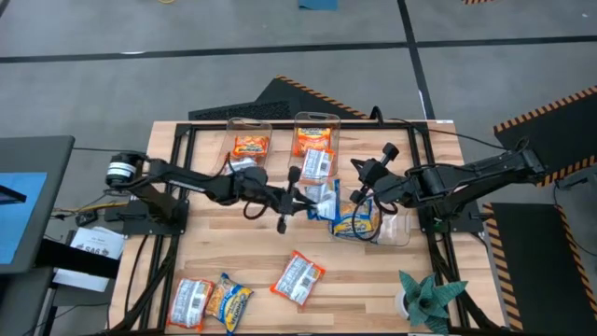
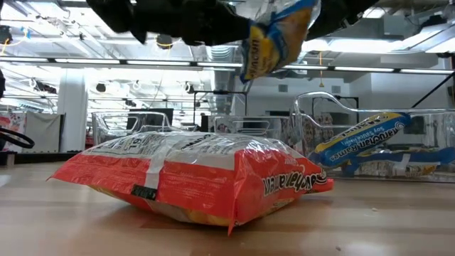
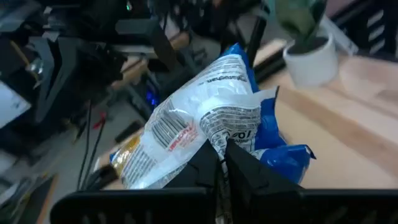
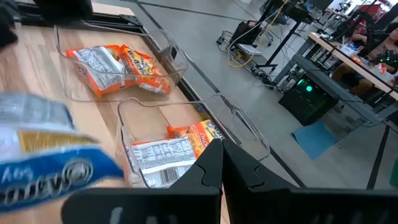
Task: Sort Maruchan noodles
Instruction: Put the blue bag into the right transparent bin, then move the orange bag to the center of the table
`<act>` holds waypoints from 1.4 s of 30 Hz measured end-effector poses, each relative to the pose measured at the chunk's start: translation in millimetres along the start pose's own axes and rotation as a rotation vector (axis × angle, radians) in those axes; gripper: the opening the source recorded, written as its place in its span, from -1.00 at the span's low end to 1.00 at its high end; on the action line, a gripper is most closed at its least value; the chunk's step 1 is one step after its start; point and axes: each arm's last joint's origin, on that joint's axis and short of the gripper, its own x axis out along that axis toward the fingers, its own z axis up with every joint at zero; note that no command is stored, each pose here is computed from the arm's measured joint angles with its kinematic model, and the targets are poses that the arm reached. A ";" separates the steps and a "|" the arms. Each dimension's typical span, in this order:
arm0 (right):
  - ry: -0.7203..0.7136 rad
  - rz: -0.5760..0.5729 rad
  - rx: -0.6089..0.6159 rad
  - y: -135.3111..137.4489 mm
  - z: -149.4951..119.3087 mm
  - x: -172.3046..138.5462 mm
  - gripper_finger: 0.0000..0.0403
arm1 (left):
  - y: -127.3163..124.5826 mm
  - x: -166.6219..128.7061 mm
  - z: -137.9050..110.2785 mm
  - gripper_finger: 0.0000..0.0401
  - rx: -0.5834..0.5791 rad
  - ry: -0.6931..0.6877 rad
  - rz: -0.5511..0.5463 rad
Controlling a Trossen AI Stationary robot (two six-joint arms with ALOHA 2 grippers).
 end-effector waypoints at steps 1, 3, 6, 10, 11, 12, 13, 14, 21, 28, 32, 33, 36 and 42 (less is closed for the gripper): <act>0.000 0.000 0.000 0.0 0.0 0.0 -0.89 | 0.5 3.7 -3.6 -1.00 -0.008 -0.039 -0.006; 0.000 -0.001 0.000 0.0 0.0 0.0 -0.89 | 0.0 11.5 -10.3 -1.00 -0.015 -0.124 -0.013; 0.000 -0.001 0.000 0.0 0.0 0.0 -0.89 | -1.5 29.4 -20.7 -1.00 -0.036 -0.209 -0.042; -0.003 -0.001 0.003 0.0 0.4 0.0 -0.89 | -3.5 61.8 -32.3 -1.00 -0.042 -0.231 -0.078; -0.005 -0.001 0.006 0.0 0.7 0.0 -0.89 | -3.8 69.3 -35.0 -1.00 -0.040 -0.221 -0.081; -0.005 -0.001 0.006 0.0 0.7 0.0 -0.89 | -4.3 77.3 -38.7 -1.00 -0.034 -0.205 -0.078; -0.004 -0.001 0.005 0.0 0.5 0.0 -0.89 | -4.4 84.1 -41.7 -1.00 -0.028 -0.186 -0.066; -0.004 -0.001 0.005 0.0 0.5 0.0 -0.89 | -4.7 89.2 -45.3 -1.00 -0.030 -0.157 -0.055; -0.001 -0.002 0.000 0.0 0.1 0.0 -0.89 | -0.8 110.2 -52.3 -0.74 -0.060 -0.050 0.003; -0.001 -0.002 0.001 -0.1 0.1 0.0 -0.89 | 1.4 112.7 -41.8 -0.22 -0.110 -0.027 -0.014; 0.000 -0.003 -0.001 -0.1 0.0 0.0 -0.89 | 6.0 104.1 -32.1 0.00 -0.110 0.059 -0.062; 0.000 -0.003 -0.001 -0.1 0.0 0.0 -0.89 | 7.0 100.8 -29.6 0.03 -0.107 0.091 -0.079; 0.001 -0.003 -0.003 -0.1 -0.2 0.0 -0.89 | 13.3 84.2 -16.7 0.06 -0.123 0.205 -0.141; 0.007 -0.004 -0.011 -0.2 -1.1 0.0 -0.89 | 33.3 24.1 14.1 0.06 -0.251 0.378 -0.200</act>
